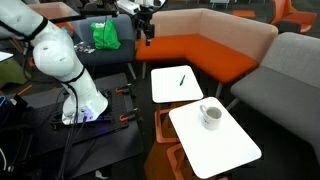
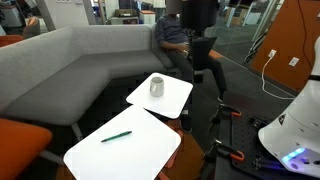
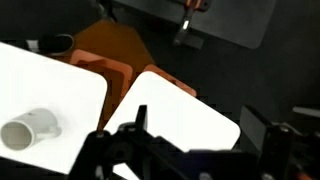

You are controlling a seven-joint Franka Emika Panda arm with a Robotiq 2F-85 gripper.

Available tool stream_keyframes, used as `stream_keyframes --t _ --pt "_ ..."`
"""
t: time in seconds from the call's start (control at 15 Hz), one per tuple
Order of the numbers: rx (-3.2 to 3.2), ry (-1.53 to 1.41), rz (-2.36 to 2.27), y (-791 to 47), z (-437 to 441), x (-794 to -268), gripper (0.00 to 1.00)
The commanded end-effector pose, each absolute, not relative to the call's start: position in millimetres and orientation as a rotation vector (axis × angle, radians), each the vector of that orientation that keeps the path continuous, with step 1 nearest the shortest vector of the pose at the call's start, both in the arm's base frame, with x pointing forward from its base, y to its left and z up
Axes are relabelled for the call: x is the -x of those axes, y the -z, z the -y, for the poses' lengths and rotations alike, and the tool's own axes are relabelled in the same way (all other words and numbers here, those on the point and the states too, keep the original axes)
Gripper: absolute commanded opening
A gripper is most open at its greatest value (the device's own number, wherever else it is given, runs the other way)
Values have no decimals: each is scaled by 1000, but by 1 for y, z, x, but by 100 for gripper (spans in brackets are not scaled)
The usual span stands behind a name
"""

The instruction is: Put the pen inside the mug cup

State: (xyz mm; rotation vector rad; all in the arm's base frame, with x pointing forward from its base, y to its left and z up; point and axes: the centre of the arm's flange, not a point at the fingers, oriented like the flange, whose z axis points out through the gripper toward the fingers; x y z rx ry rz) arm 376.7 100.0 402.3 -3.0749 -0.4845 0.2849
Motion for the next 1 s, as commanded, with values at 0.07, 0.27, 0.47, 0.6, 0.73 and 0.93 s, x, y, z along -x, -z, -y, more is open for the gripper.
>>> stream_keyframes --t 0.07,0.27,0.47,0.6,0.73,0.93 --pt "3039 -337 874 -367 -109 -472 100" --pt "2956 -406 1110 -324 -124 -528 100" --pt "2840 -477 1310 -270 -135 -580 100" --pt "2771 -482 1384 -237 -147 -609 100" --pt "2686 -449 1420 -214 -160 -630 100" --pt "2713 -423 1404 -200 -166 -618 100"
